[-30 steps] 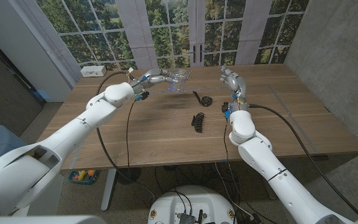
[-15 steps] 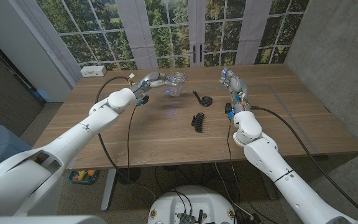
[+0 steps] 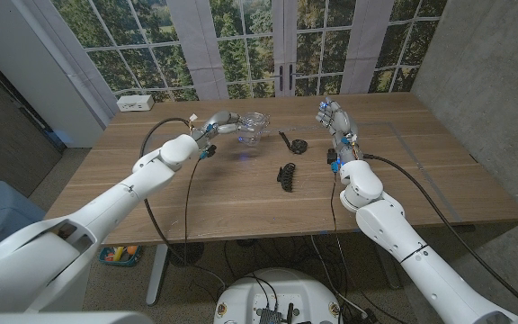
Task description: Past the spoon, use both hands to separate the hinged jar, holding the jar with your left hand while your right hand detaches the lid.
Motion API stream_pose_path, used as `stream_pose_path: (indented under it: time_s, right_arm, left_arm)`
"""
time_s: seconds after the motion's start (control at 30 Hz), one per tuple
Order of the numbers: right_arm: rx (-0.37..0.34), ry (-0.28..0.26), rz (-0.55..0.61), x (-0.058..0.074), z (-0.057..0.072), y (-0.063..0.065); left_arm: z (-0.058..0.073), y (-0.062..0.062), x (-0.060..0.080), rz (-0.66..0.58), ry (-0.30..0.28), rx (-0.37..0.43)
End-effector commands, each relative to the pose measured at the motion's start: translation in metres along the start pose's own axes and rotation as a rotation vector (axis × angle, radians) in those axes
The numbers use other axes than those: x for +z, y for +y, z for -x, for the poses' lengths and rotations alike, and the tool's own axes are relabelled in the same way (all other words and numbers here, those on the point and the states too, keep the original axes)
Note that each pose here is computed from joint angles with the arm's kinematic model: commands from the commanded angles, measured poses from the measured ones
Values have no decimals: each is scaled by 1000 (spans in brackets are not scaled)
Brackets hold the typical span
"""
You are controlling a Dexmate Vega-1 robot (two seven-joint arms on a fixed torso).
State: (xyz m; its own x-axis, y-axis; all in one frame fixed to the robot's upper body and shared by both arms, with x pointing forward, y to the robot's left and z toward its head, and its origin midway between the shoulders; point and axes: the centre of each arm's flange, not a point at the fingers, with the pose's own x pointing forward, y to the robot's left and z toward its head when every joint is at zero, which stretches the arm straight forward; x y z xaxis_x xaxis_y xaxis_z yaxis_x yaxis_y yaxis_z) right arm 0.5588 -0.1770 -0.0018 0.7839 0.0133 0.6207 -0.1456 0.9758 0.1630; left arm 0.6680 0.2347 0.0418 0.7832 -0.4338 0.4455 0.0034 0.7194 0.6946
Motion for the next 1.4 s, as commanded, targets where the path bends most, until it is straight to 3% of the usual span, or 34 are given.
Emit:
stream_pose_path:
  time_s: [0.03, 0.77, 1.4]
  right_arm:
    - [9, 9, -21, -3, -3, 0]
    - [7, 23, -28, -6, -7, -2]
    - [6, 16, -28, -9, -14, -2]
  left_arm:
    - [2, -7, -11, -53, 25, 36]
    - [2, -20, -30, -131, 97, 65]
    - [0, -25, -31, -279, 100, 61]
